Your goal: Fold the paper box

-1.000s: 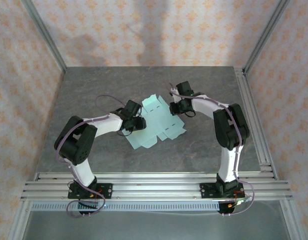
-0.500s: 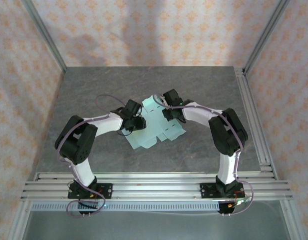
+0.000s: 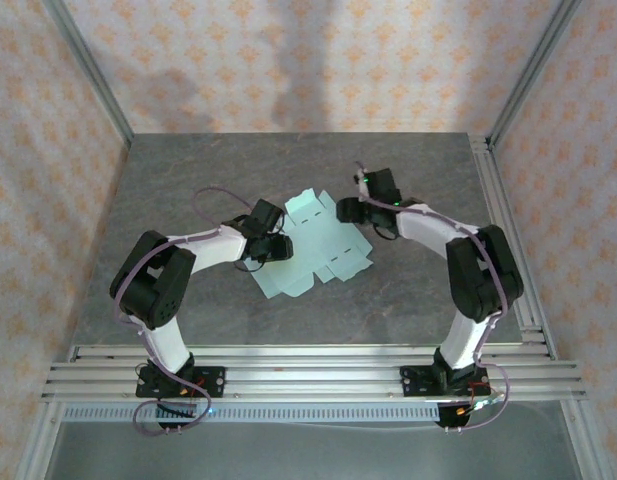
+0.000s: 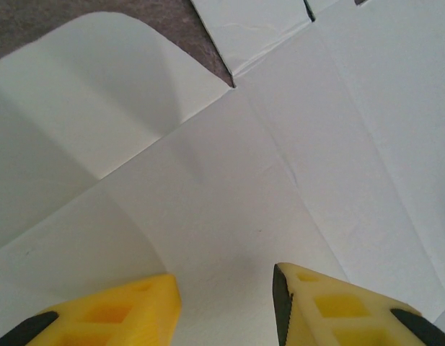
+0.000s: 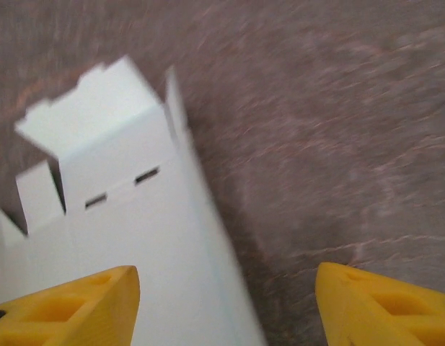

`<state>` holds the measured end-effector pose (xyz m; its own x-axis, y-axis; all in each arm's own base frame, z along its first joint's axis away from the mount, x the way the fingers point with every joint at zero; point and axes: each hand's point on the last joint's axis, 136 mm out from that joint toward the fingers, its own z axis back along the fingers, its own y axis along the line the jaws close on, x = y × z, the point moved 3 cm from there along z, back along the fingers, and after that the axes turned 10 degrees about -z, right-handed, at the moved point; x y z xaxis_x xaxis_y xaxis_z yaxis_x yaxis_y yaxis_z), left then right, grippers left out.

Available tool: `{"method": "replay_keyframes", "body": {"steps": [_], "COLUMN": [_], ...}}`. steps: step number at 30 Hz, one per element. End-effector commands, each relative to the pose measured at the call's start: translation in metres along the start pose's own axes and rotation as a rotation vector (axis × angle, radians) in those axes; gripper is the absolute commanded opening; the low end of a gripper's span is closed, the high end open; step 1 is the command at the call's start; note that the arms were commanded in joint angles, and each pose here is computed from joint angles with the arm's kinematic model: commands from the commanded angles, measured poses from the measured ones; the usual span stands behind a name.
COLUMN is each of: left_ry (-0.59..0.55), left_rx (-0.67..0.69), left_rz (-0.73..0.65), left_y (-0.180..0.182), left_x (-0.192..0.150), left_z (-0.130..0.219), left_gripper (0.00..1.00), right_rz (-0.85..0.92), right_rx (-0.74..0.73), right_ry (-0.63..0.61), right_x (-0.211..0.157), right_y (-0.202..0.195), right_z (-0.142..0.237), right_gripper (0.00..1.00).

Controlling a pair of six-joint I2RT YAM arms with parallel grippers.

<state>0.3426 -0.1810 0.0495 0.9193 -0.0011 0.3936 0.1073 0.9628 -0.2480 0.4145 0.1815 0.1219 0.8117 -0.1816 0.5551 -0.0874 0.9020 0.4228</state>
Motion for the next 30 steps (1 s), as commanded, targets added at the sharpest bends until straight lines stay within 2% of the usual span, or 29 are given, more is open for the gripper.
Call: {"method": "replay_keyframes", "body": {"steps": [1,5,10,15,21,26,30], "left_ry": [0.158,0.166,0.173,0.174,0.165,0.17,0.169], "left_rx": [0.129,0.127,0.122,0.111,0.104,0.104,0.1], "left_rz": [-0.069,-0.081,-0.084,-0.071,-0.052,-0.053,-0.055], "left_y": [0.026,0.026,0.025,0.024,0.023,0.023,0.022], "left_x": [-0.035,-0.036,-0.038,-0.038,-0.038,-0.039,-0.038], "left_z": [-0.016,-0.018,-0.019,-0.02,-0.02,-0.021,-0.021], "left_gripper": [0.43,0.43,0.42,0.42,0.42,0.42,0.42], "right_rz": [-0.208,-0.317,-0.288,-0.232,-0.158,-0.099,-0.073], "right_rx": [0.079,-0.013,0.062,0.107,0.138,0.133,0.077], "right_ry": [-0.025,0.047,0.162,0.226,0.269,0.289,0.321], "right_x": [0.019,0.016,0.005,-0.007,-0.026,-0.042,-0.052], "right_y": [-0.008,-0.04,-0.034,-0.027,-0.011,-0.005,-0.01], "right_z": [0.007,-0.006,-0.024,-0.038,-0.041,-0.038,-0.041], "right_gripper": [0.68,0.49,0.29,0.19,0.14,0.23,0.22]}}
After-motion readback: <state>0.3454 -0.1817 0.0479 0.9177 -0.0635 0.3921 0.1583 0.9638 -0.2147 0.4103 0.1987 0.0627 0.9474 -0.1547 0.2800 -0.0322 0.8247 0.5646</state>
